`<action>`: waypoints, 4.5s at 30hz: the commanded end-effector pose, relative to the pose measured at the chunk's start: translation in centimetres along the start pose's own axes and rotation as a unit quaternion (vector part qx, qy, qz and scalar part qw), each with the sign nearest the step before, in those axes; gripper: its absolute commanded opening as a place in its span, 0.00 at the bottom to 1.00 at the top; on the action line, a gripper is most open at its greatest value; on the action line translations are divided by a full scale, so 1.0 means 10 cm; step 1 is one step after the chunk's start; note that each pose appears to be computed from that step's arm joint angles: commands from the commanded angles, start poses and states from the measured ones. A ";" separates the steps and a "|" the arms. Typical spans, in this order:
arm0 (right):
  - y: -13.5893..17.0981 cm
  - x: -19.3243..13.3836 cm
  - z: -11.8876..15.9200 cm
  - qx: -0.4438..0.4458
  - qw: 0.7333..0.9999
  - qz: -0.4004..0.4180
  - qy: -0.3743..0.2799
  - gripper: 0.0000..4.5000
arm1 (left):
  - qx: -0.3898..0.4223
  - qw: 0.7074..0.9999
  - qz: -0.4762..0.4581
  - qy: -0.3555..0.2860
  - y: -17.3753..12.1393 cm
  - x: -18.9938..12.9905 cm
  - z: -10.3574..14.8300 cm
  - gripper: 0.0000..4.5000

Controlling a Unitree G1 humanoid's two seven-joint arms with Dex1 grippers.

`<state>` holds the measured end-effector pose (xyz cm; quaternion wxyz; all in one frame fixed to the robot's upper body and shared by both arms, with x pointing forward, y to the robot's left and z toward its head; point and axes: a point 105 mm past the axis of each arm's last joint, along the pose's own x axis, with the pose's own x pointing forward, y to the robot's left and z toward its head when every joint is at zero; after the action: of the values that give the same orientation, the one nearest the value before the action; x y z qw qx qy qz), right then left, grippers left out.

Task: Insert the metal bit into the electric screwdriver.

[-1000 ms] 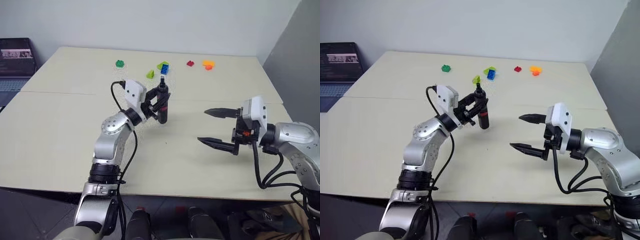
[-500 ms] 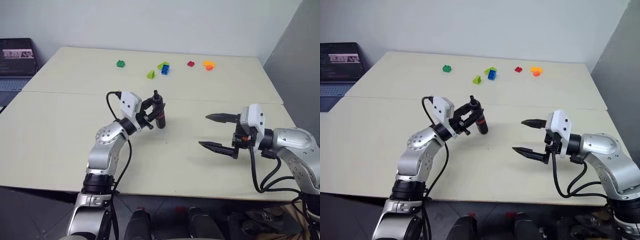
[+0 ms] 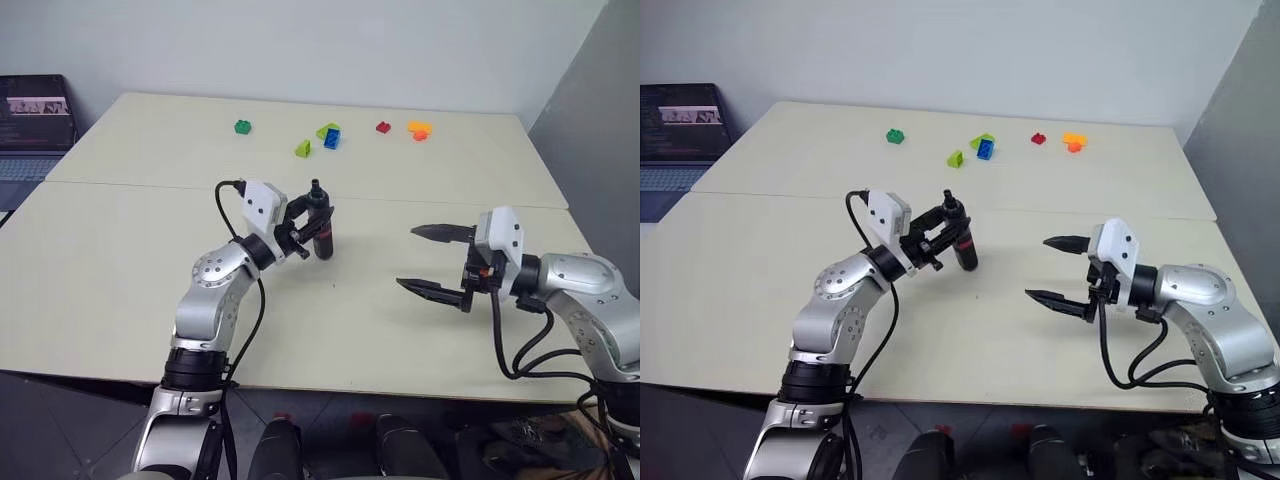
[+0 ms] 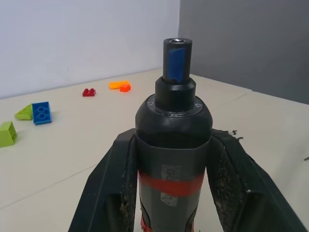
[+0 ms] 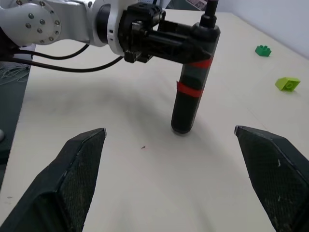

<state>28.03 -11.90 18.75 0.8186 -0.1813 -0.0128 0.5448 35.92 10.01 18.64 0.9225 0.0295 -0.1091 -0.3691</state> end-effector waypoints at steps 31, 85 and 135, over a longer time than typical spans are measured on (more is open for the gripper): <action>-0.56 -0.71 -0.62 -0.082 0.943 0.011 0.323 1.00 | 0.029 0.996 -0.062 -0.062 -0.51 0.06 0.15 0.37; -1.05 -0.88 -1.27 0.008 0.865 0.045 0.500 0.00 | 0.038 0.996 -0.031 -0.078 -0.44 0.05 0.25 0.37; -0.72 0.54 1.04 0.069 0.969 -0.005 -0.235 0.00 | 0.015 0.998 -0.014 -0.064 -0.47 0.14 0.20 0.37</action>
<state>34.96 -6.13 28.75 0.8170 0.0091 -0.1539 0.5557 34.70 6.57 18.07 0.9293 0.0201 -0.1366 -0.3426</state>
